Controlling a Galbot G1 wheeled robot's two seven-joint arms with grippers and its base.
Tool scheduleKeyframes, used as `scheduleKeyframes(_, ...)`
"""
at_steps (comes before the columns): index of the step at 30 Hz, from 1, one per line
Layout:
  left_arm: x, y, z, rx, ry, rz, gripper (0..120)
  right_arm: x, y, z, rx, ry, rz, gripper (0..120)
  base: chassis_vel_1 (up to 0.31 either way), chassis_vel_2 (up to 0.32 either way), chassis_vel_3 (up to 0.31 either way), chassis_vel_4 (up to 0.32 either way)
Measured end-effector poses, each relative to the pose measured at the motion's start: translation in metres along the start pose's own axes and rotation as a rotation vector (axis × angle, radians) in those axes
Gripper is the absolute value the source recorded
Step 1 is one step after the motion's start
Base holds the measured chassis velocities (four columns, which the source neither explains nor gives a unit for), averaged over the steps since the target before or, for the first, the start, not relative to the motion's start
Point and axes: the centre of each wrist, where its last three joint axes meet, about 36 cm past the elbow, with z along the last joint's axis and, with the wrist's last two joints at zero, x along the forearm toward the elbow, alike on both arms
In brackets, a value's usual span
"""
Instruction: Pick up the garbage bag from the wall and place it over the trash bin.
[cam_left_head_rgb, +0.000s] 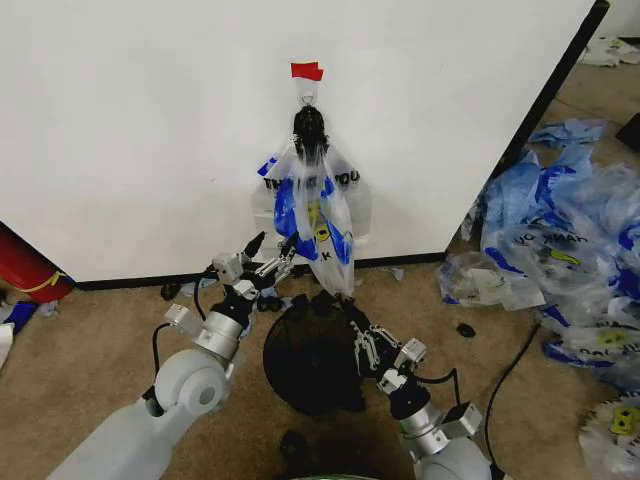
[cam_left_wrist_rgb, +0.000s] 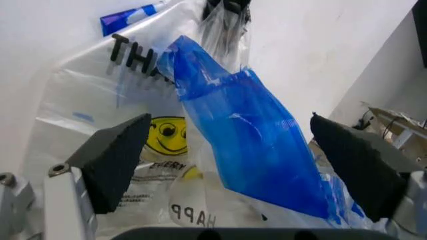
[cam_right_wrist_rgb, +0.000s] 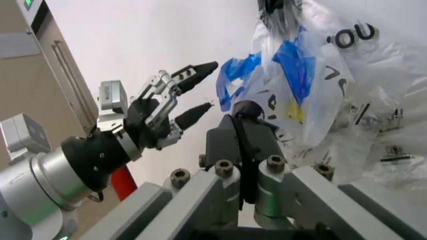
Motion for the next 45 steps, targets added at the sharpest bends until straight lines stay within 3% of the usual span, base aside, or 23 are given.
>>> scheduleKeyframes(21,-0.022,0.000,0.009,-0.007,0.016,0.035,93,0.002,-0.005,0.001,0.013,-0.008,0.016,0,0.000,0.000,0.000,0.000)
scheduleKeyframes(45,-0.026,0.003,0.015,-0.013,-0.012,0.023,8,0.003,-0.006,0.011,0.020,-0.006,0.024,0,0.000,0.000,0.000,0.000)
